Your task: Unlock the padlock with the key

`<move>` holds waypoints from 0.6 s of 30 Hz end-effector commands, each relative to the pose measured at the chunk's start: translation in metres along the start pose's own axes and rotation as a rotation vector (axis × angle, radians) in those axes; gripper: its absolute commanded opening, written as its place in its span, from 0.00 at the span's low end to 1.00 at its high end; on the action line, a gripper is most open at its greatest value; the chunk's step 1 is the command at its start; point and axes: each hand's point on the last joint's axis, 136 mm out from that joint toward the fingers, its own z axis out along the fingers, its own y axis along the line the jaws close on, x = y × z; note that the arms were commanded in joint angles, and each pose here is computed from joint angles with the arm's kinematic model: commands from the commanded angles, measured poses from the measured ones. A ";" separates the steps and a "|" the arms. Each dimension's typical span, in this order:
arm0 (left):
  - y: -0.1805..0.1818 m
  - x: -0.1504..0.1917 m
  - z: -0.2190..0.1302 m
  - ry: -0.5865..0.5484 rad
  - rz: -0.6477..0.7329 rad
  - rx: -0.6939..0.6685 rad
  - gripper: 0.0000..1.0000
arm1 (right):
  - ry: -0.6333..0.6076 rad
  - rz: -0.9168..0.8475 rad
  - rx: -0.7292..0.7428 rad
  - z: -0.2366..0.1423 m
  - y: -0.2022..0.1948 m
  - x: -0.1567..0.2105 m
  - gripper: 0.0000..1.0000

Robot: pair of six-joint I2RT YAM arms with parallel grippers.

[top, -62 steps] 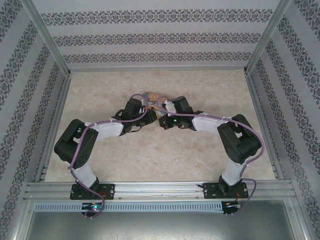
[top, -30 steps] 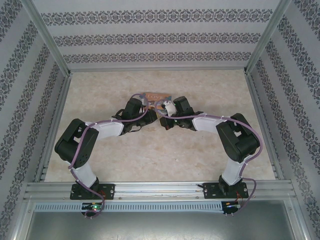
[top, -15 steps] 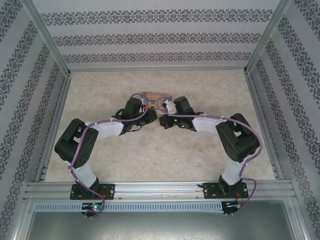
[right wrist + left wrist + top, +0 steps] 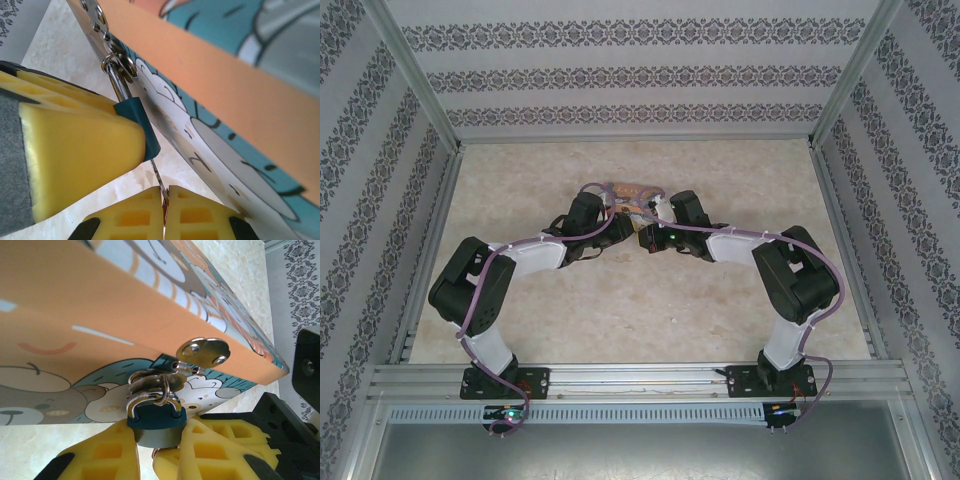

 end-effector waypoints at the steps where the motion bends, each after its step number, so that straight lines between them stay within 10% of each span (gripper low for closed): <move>1: -0.017 0.060 0.004 0.244 -0.013 0.080 0.18 | -0.293 -0.284 -0.210 -0.014 0.075 -0.076 0.00; 18: -0.013 0.062 0.008 0.266 -0.025 0.077 0.18 | -0.371 -0.250 -0.266 -0.030 0.087 -0.099 0.00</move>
